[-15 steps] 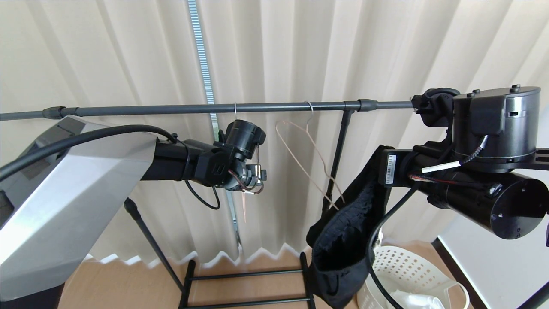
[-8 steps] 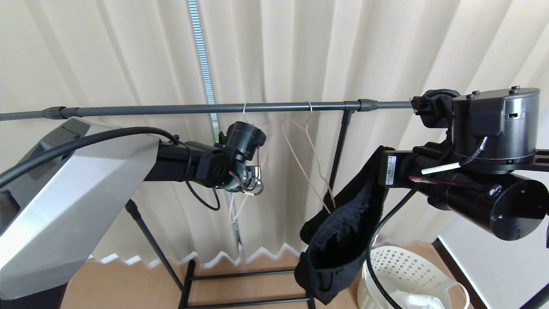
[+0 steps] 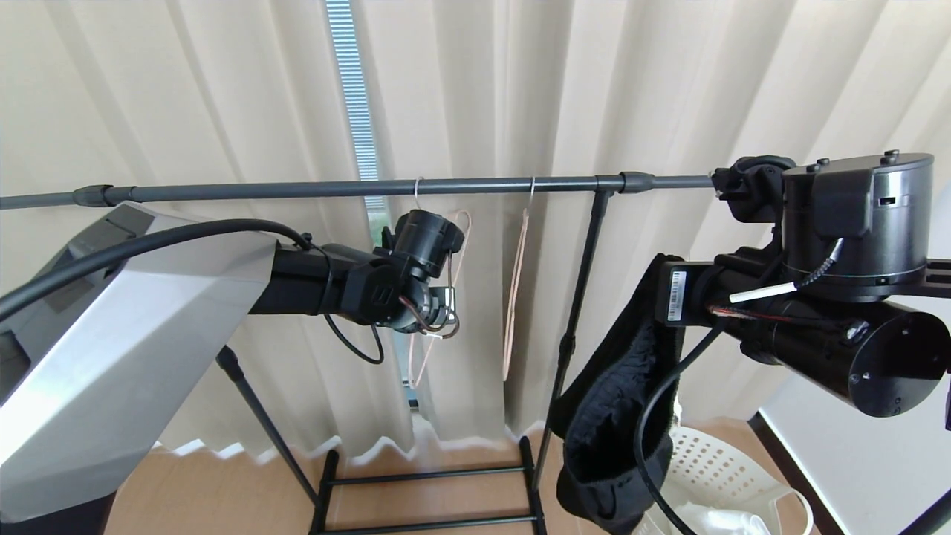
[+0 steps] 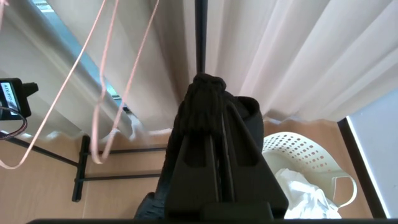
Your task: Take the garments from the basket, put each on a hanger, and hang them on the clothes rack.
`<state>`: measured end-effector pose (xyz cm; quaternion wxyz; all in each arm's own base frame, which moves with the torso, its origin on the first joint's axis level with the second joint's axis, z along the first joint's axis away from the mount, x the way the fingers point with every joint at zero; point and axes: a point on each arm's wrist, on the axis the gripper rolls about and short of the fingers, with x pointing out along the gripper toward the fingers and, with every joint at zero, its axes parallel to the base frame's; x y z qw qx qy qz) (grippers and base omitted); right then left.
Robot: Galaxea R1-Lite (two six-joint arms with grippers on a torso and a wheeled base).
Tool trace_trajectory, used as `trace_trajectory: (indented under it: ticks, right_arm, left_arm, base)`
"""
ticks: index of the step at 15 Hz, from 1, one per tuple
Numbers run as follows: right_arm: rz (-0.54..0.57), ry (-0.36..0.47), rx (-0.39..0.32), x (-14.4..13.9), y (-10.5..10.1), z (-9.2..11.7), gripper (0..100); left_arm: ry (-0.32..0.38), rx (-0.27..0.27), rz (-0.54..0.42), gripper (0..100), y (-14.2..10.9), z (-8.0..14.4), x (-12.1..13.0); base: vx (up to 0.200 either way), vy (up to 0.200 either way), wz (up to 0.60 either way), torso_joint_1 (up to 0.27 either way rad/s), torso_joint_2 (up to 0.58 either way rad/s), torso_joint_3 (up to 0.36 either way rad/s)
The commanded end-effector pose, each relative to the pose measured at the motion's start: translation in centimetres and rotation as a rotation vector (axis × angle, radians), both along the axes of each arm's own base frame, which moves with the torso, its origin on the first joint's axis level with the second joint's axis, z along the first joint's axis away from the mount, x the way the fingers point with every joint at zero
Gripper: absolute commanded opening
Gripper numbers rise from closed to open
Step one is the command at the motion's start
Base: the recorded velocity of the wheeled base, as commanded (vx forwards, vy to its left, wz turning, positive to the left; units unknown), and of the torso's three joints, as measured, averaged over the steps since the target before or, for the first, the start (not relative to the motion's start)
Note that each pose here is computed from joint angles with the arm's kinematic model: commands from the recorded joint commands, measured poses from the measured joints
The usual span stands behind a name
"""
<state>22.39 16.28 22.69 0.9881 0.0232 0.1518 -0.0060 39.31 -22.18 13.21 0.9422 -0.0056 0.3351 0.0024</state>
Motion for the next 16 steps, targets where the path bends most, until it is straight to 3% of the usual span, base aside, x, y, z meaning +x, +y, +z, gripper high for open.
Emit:
trace_trajectory:
  ticks: [1, 8, 16]
  right_arm:
    - [0.0, 0.0, 0.0, 0.0, 0.0, 0.0, 0]
    - [0.0, 0.002, -0.002, 0.0, 0.0, -0.1, 0]
    - [0.002, 0.002, -0.002, 0.0, 0.1, -0.1, 0]
  left_arm:
    - [-0.012, -0.007, -0.004, 0, -0.1, 0.7, -0.3]
    - [-0.054, -0.032, -0.059, 0, -0.7, 4.2, -3.8]
    - [-0.036, -0.02, -0.104, 0, 0.6, 5.9, -8.8]
  base:
    - [0.0, 0.0, 0.0, 0.0, 0.0, 0.0]
    - [0.0, 0.0, 0.0, 0.0, 0.0, 0.0]
    - [0.0, 0.0, 0.0, 0.0, 0.0, 0.0]
